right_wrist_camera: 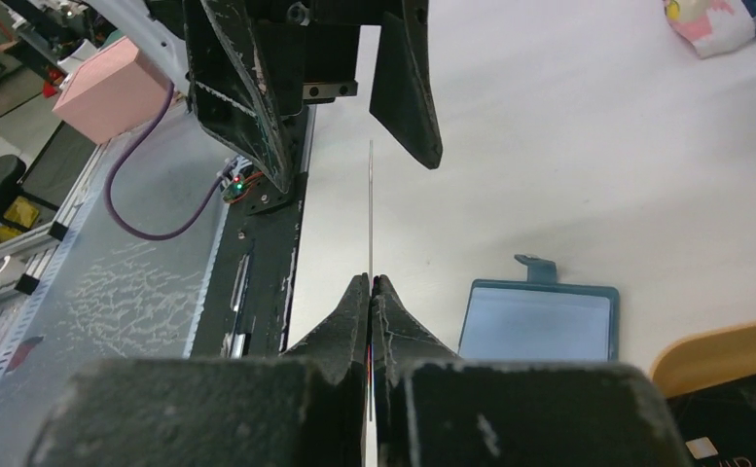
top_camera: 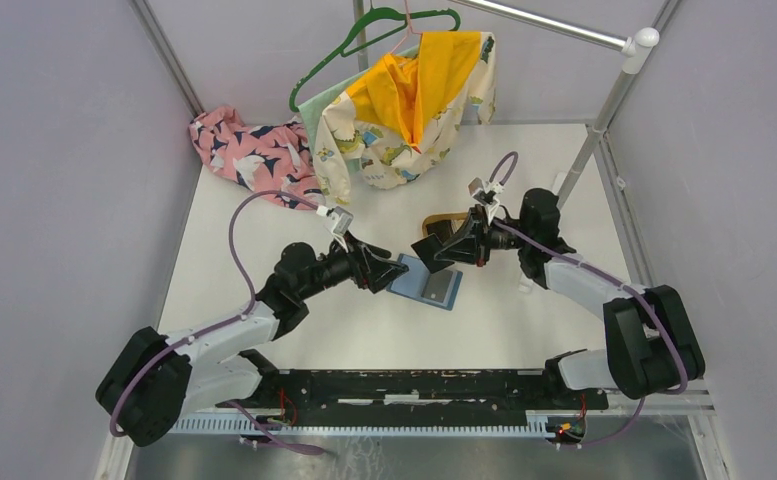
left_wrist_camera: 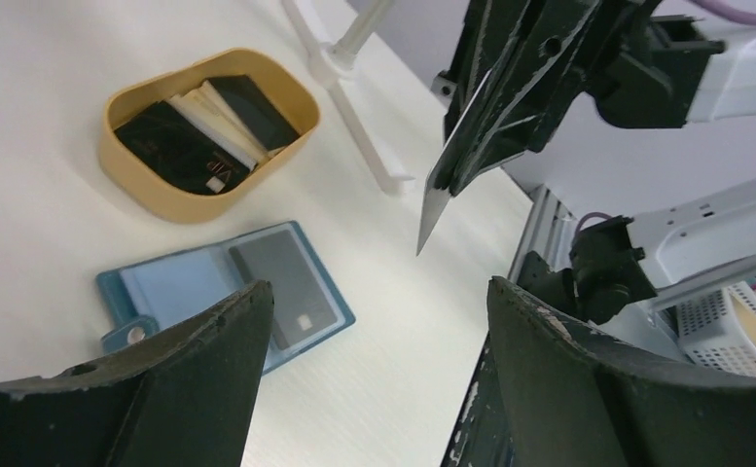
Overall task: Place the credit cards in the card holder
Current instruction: Pick up the credit card from the storage box.
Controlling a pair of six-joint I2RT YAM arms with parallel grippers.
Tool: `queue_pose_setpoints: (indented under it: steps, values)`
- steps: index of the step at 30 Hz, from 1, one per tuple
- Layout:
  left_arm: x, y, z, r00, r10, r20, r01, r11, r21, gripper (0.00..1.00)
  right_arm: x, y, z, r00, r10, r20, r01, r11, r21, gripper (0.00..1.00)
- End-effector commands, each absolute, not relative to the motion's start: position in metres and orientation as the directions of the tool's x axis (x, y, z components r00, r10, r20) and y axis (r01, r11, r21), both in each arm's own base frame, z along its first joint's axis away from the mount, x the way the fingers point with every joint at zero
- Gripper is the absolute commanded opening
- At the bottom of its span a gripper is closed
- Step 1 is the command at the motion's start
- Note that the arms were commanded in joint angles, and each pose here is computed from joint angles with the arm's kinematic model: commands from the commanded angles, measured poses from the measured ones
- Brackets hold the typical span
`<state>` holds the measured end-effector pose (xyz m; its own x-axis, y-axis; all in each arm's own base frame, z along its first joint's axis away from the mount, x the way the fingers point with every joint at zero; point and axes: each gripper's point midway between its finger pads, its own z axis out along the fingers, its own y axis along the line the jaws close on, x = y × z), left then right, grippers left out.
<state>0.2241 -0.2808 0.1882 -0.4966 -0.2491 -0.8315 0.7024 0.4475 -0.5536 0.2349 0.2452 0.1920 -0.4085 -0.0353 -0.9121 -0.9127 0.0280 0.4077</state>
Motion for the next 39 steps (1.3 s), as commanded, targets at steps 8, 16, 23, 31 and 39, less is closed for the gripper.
queue_pose_setpoints:
  steps: [8, 16, 23, 31, 39]
  values:
    - [0.202, -0.300, 0.253, -0.402, -0.338, -0.851, 0.853, 0.199, -0.482, 0.81, 0.211, 0.259, 0.209, -0.273, -0.059, -0.960, -0.953, -0.116, 0.278, 0.00]
    - [0.198, -0.313, 0.252, -0.431, -0.305, -0.849, 0.861, 0.144, -0.488, 0.63, 0.206, 0.262, 0.211, -0.263, -0.062, -0.963, -0.953, -0.138, 0.269, 0.00]
    - [0.197, -0.322, 0.248, -0.442, -0.262, -0.858, 0.867, 0.121, -0.483, 0.02, 0.204, 0.264, 0.210, -0.267, -0.068, -0.961, -0.951, -0.146, 0.274, 0.01]
    - [0.206, -0.319, 0.238, -0.361, -0.041, -0.932, 0.902, 0.239, -0.360, 0.02, 0.206, 0.258, 0.182, -0.144, -0.161, -0.976, -0.977, -0.131, 0.166, 0.29]
    - [0.206, -0.323, 0.246, -0.364, -0.030, -0.931, 0.907, 0.214, -0.362, 0.19, 0.204, 0.260, 0.187, -0.151, -0.143, -0.978, -0.973, -0.154, 0.173, 0.00]
